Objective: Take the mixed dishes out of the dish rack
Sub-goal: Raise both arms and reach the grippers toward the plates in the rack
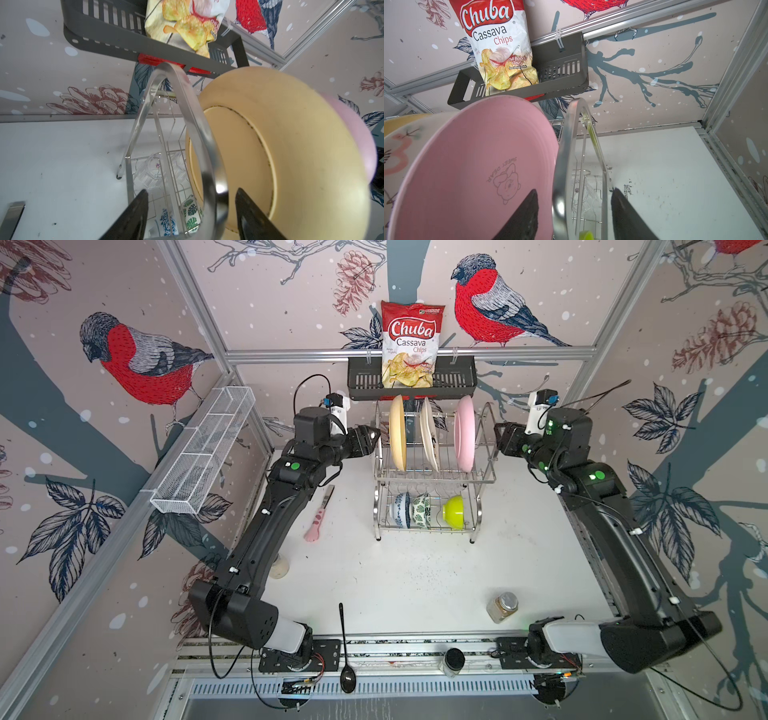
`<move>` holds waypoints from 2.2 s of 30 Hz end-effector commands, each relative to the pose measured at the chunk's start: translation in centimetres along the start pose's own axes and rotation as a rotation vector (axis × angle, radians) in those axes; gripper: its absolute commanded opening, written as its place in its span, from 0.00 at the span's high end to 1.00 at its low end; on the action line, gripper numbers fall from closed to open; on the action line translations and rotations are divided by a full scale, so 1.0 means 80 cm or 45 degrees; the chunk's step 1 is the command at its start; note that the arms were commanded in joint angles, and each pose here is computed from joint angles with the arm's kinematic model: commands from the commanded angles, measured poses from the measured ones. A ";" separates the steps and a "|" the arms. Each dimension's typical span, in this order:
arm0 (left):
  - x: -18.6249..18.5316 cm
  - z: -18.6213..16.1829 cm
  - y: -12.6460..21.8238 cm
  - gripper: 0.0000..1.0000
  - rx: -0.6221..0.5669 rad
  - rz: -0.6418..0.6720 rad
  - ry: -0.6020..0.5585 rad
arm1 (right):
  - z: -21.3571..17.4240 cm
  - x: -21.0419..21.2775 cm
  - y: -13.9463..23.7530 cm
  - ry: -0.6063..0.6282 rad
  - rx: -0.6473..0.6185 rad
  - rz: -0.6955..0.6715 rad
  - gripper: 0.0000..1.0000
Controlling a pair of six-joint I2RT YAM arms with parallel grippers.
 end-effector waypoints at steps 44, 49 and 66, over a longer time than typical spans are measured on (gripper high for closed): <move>0.059 0.045 -0.027 0.87 -0.115 0.288 -0.025 | 0.008 0.039 -0.159 0.023 0.133 0.190 0.91; 0.070 0.055 -0.031 0.87 -0.139 0.279 -0.024 | 0.009 0.044 -0.174 0.013 0.132 0.209 0.91; 0.087 0.049 -0.050 0.71 -0.090 0.286 -0.008 | 0.001 0.051 -0.188 -0.019 0.165 0.228 0.69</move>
Point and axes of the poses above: each gripper's point midway between its finger pads, its own y axis back along the fingers, its own x axis along the line the jaws close on, z = x × y, the point moved 5 cm from there along y, back along the fingers, and after that the axes turned 4 degrees about y, right-handed, at the moved point
